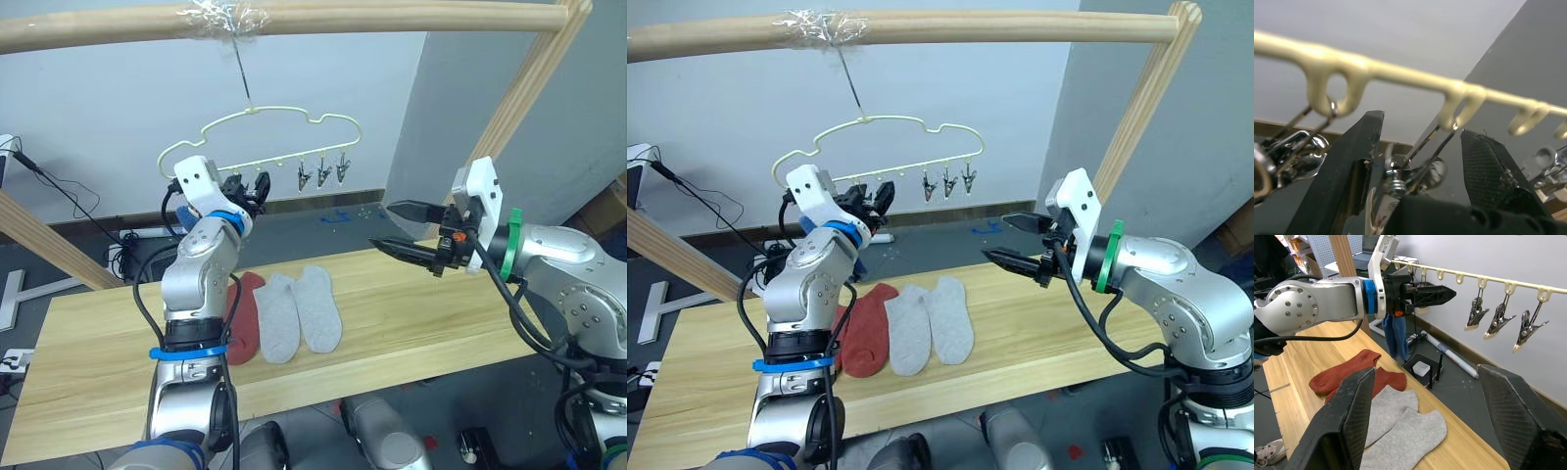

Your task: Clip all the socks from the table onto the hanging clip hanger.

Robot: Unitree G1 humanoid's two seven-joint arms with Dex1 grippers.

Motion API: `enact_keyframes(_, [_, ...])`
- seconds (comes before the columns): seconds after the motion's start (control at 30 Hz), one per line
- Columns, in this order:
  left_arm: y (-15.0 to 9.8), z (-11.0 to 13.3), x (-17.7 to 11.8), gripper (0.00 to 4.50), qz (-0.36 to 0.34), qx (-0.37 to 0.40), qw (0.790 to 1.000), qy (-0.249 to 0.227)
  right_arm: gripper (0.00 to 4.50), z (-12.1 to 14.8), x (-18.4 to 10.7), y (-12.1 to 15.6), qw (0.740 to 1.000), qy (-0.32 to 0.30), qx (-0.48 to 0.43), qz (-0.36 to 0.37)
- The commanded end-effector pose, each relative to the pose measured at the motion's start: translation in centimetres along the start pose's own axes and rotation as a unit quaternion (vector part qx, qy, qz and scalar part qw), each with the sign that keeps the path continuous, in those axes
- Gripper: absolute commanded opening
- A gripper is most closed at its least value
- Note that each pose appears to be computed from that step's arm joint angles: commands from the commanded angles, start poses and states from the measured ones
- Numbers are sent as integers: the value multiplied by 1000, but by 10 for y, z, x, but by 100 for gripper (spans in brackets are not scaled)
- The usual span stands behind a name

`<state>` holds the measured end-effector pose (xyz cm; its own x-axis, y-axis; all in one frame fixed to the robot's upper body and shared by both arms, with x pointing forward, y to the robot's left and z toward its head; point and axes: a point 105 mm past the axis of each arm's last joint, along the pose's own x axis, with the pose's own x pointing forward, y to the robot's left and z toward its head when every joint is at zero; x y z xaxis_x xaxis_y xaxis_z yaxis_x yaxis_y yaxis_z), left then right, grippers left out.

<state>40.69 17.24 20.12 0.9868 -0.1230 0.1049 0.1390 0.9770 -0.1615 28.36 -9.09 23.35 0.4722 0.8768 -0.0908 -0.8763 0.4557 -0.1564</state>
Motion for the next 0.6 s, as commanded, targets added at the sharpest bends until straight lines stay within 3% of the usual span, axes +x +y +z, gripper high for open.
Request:
enact_keyframes(0.03, [-1,20,-3,285,-5,16,999,-31,346,10,-1,7,1000,-20,-18,8])
enact_keyframes(0.47, [1,6,-13,285,-11,102,995,-20,346,9,1,7,1000,-22,-17,7])
enact_keyframes(0.6, [0,4,-15,285,-18,141,989,-47,346,9,1,7,1000,-22,-16,5])
